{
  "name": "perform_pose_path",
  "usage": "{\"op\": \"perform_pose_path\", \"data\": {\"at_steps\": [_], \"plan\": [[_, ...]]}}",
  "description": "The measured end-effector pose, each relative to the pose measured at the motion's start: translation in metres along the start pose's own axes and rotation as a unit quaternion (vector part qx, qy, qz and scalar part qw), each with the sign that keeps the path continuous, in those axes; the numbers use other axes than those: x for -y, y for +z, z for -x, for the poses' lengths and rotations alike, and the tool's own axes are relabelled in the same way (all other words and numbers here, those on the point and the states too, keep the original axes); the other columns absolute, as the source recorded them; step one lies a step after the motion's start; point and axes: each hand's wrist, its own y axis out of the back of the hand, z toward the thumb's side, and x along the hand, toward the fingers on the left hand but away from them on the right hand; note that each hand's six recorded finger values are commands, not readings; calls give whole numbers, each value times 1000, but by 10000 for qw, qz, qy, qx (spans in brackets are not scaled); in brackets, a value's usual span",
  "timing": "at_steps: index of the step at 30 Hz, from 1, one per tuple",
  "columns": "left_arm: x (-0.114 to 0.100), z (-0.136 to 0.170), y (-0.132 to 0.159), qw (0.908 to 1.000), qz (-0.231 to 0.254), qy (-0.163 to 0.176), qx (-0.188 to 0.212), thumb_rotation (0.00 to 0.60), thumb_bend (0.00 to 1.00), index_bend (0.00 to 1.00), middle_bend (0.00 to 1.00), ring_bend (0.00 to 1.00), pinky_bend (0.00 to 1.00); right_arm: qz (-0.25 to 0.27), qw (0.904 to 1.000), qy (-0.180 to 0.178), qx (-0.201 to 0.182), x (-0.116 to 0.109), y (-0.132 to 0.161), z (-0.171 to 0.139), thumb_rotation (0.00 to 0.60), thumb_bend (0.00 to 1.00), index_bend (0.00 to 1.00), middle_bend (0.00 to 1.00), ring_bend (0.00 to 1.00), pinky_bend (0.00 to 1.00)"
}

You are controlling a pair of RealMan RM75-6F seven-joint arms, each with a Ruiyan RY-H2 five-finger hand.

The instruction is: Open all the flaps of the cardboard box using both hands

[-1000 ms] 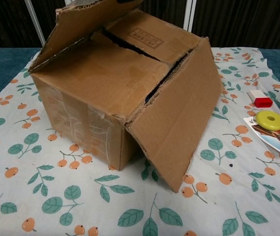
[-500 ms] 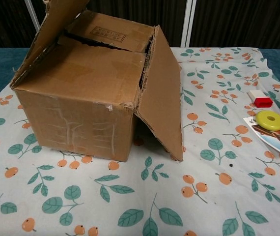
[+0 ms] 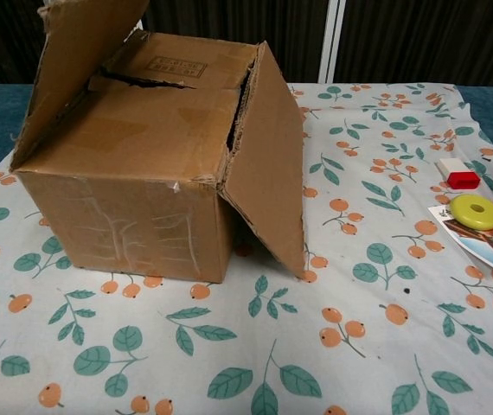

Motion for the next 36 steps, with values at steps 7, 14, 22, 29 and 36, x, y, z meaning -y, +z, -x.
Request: {"op": "perform_pose_path", "data": {"at_steps": [7, 14, 22, 29, 36], "plan": [[1, 5, -4, 9999, -42, -137, -55, 600, 696, 119, 396, 141, 205, 12, 10000, 3, 4, 0, 0, 0, 600, 550, 71, 18, 14, 228], [5, 9, -4, 9995, -62, -298, -63, 600, 731, 111, 416, 141, 205, 27, 10000, -8, 17, 0, 0, 0, 600, 550, 71, 18, 14, 228], [3, 23, -15, 9987, -208, -434, -185, 600, 737, 106, 427, 141, 205, 44, 10000, 9, 37, 0, -1, 0, 600, 551, 71, 18, 15, 228], [-1, 45, -30, 9972, -310, -571, -374, 600, 737, 99, 435, 141, 205, 46, 10000, 37, 21, 2, 0, 0, 600, 553, 71, 18, 14, 228], [22, 90, -37, 9921, -180, -1056, -650, 600, 737, 99, 441, 141, 205, 81, 10000, 44, 12, 2, 1, -1, 600, 554, 71, 18, 14, 228]]}}
